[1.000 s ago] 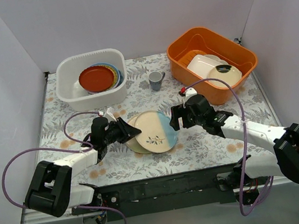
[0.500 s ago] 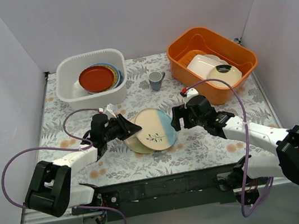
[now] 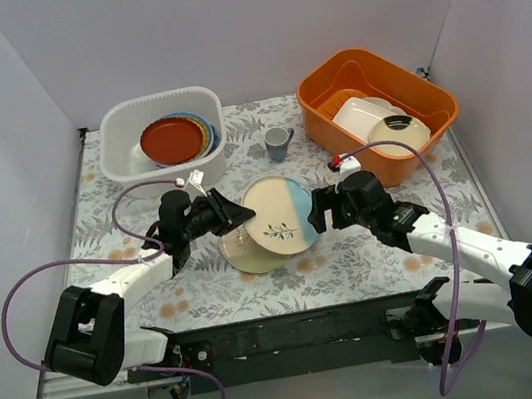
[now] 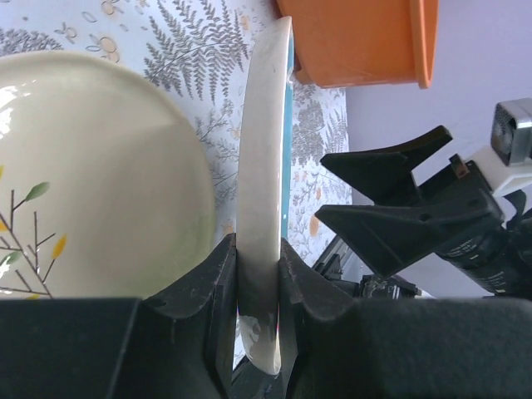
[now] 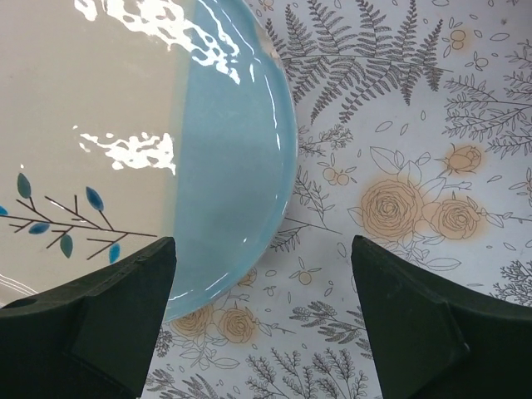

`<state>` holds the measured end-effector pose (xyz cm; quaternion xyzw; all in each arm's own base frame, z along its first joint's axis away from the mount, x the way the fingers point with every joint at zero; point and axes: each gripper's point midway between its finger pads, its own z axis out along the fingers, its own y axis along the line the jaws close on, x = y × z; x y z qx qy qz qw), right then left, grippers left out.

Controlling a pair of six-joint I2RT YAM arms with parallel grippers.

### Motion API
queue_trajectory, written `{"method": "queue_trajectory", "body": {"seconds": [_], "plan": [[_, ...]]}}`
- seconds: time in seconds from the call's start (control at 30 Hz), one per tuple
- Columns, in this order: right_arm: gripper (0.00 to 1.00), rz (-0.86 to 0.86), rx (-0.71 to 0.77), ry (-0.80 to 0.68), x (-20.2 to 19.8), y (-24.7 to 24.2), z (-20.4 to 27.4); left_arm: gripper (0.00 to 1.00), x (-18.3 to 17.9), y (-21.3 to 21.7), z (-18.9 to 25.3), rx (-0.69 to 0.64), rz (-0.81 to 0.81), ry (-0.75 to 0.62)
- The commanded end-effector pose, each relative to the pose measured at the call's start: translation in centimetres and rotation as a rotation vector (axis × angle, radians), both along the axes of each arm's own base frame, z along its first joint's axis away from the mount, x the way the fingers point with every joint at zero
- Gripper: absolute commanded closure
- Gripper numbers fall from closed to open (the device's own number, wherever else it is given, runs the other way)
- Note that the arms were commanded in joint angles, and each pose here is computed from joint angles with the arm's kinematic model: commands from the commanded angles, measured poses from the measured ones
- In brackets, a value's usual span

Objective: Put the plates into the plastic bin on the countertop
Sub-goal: Pick up the plate at the center of the board.

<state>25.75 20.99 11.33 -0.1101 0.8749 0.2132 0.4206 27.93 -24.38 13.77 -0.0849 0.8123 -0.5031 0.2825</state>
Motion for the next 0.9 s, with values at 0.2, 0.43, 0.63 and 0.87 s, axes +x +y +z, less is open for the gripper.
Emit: {"method": "queue_trajectory", "body": {"seconds": [0.2, 0.43, 0.63, 0.87], "plan": [[0.04, -0.016, -0.007, -0.047, -0.1, -0.8, 1.2, 1.00, 1.5, -1.6, 7.6, -0.126, -0.053, -0.177], [0.02, -0.012, 0.006, -0.049, -0.4, -0.9, 1.3, 1.00, 2.0, -1.7, 7.8, -0.110, -0.052, -0.186], [0.02, -0.010, 0.011, -0.056, -0.6, -1.1, 1.6, 1.00, 2.7, -1.9, 8.2, -0.105, -0.048, -0.201], [0.02, -0.006, 0.026, -0.070, -0.8, -1.2, 2.2, 1.00, 4.1, -2.0, 9.4, -0.082, -0.032, -0.232]]}}
